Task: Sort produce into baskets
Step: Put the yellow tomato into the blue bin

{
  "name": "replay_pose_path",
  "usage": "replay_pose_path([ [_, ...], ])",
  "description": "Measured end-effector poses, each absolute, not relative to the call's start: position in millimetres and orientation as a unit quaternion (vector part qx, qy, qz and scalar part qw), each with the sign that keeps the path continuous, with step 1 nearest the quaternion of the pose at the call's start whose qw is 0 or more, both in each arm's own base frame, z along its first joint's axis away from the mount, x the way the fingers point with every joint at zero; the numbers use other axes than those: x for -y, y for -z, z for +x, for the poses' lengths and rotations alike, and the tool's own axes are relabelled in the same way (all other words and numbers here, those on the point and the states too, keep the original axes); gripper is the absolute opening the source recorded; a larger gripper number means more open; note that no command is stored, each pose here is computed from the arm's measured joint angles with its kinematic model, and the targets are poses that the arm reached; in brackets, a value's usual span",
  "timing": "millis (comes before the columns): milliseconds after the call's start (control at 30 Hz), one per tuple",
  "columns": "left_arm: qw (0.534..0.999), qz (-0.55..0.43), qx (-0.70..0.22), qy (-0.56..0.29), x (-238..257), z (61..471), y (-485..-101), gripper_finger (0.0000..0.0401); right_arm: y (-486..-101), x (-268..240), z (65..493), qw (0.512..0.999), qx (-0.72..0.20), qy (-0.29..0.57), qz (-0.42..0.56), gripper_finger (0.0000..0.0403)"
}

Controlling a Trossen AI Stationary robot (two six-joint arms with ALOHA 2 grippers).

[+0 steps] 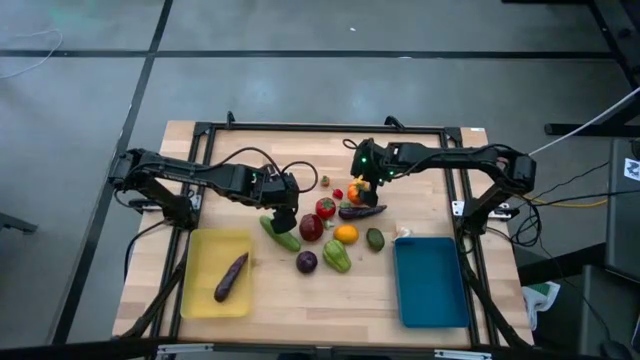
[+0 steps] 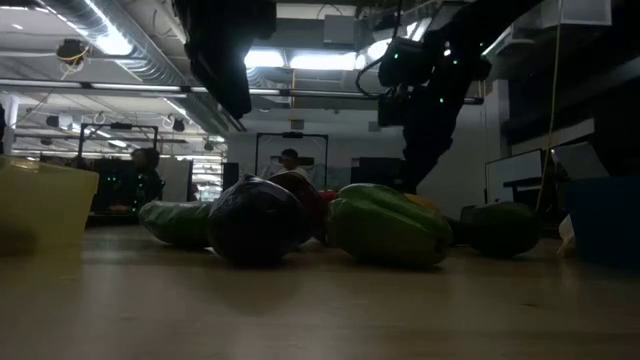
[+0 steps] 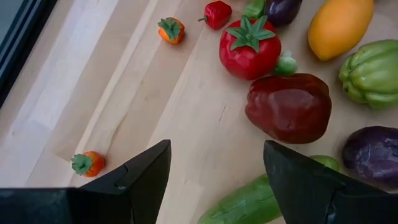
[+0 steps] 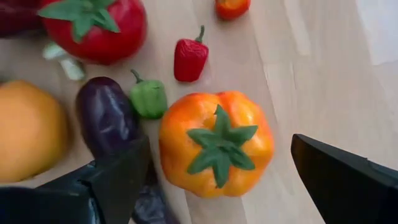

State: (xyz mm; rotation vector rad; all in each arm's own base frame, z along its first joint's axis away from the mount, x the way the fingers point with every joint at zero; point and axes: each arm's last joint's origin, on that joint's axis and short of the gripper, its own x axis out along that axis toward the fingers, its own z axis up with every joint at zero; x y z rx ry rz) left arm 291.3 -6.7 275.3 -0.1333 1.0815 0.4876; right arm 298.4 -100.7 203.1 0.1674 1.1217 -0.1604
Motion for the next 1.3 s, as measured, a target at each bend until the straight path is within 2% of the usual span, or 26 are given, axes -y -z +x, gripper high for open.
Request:
replay_pose_path([
  [233, 0.827, -0.063, -0.509, -0.229, 7, 291, -275, 0.0253, -178, 103, 306, 0.82, -0.561, 0.072, 0.087, 0.0386],
  [500, 0.828, -0.063, -0.508, -0.229, 7, 291, -275, 0.0253, -174, 106, 311, 0.826, -0.552, 0.082, 0.079, 0.0383],
  [867, 0.827, -0.07, -0.506, -0.234, 7, 291, -275, 0.0253, -173, 106, 311, 0.825, -0.553, 0.084, 0.079, 0.0305],
  [1300, 0.827, -0.074, -0.505, -0.235, 7, 292, -275, 0.0253, -193, 106, 311, 0.806, -0.58, 0.085, 0.082, 0.031],
])
